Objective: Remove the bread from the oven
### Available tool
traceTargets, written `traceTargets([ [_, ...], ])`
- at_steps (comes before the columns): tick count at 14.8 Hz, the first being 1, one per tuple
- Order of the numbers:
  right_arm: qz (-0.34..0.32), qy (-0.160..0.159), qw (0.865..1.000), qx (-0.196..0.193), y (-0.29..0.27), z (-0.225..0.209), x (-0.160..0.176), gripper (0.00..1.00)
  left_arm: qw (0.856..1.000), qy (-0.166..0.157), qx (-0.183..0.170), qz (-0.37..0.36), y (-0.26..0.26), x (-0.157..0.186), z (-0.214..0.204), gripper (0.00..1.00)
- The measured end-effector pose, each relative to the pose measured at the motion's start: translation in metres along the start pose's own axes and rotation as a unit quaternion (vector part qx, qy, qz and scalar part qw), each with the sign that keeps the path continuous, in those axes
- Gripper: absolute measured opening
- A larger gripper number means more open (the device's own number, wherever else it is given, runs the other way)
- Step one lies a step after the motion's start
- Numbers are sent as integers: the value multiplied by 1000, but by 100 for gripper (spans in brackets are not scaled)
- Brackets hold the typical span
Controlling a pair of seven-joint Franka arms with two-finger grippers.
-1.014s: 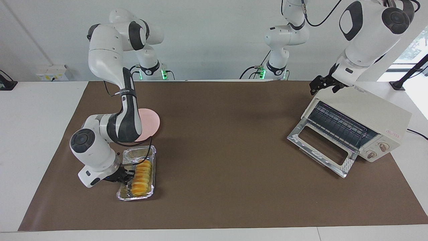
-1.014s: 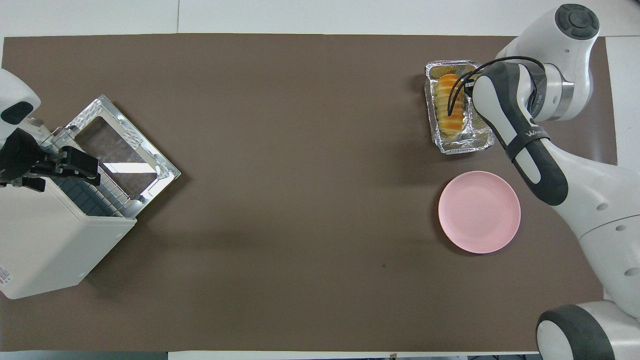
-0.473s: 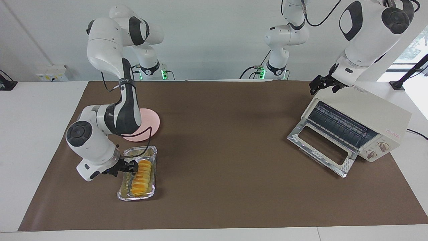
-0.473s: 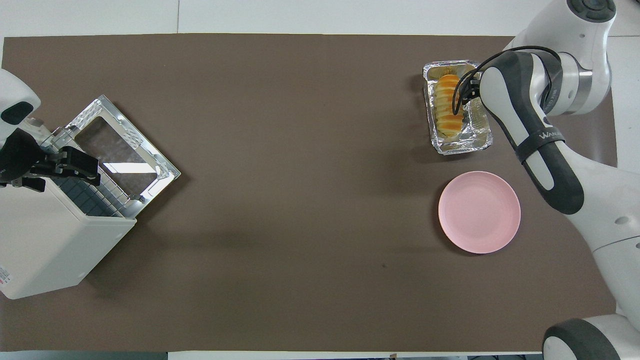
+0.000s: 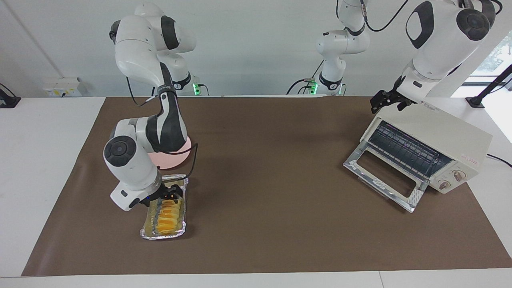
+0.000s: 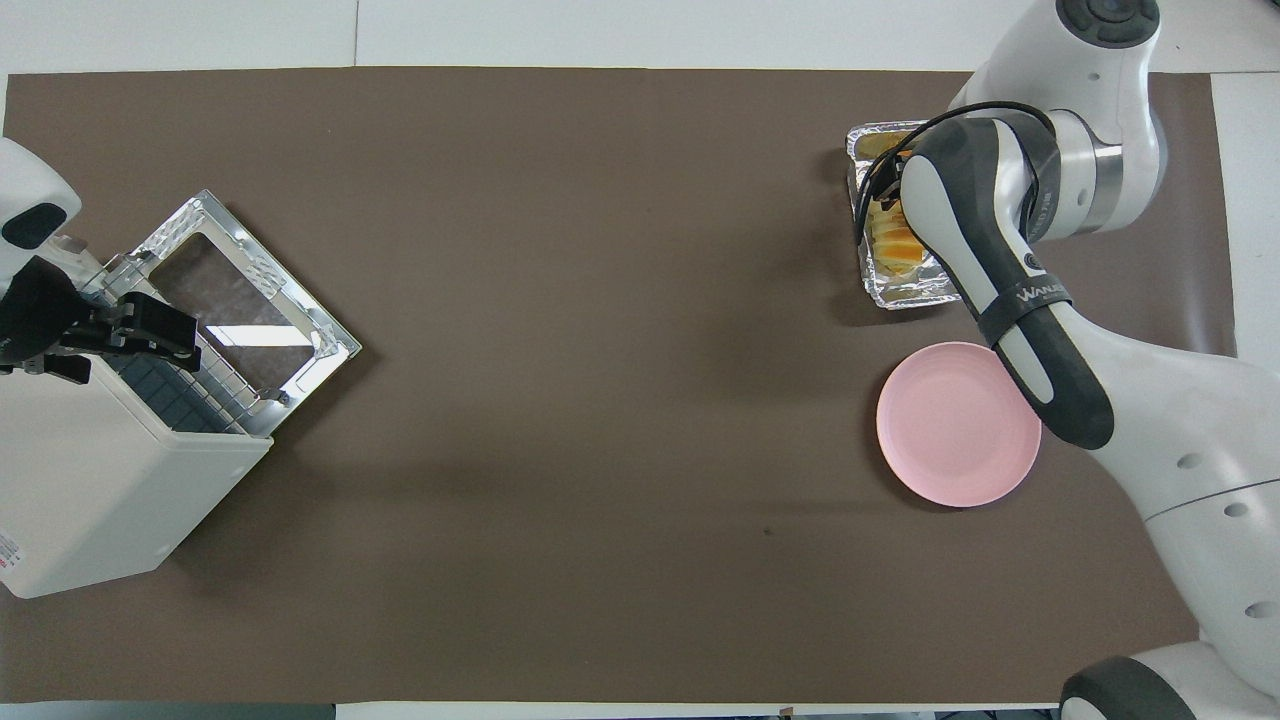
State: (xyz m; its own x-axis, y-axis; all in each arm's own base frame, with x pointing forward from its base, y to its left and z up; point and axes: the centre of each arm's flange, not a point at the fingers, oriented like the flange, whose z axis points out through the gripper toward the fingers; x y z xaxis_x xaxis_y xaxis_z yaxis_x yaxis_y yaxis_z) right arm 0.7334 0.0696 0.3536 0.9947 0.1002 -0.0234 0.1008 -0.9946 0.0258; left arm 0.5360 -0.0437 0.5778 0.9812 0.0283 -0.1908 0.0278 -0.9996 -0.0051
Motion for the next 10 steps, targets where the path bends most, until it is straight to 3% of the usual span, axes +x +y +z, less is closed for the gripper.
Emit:
traceTargets([
  [8,-3,23,1000,-9,3,46,-6,98,1000,0,0,0,0,0,0,100],
  [10,-1,27,1000,-9,2,44,-5,75,1000,0,0,0,0,0,0,100],
])
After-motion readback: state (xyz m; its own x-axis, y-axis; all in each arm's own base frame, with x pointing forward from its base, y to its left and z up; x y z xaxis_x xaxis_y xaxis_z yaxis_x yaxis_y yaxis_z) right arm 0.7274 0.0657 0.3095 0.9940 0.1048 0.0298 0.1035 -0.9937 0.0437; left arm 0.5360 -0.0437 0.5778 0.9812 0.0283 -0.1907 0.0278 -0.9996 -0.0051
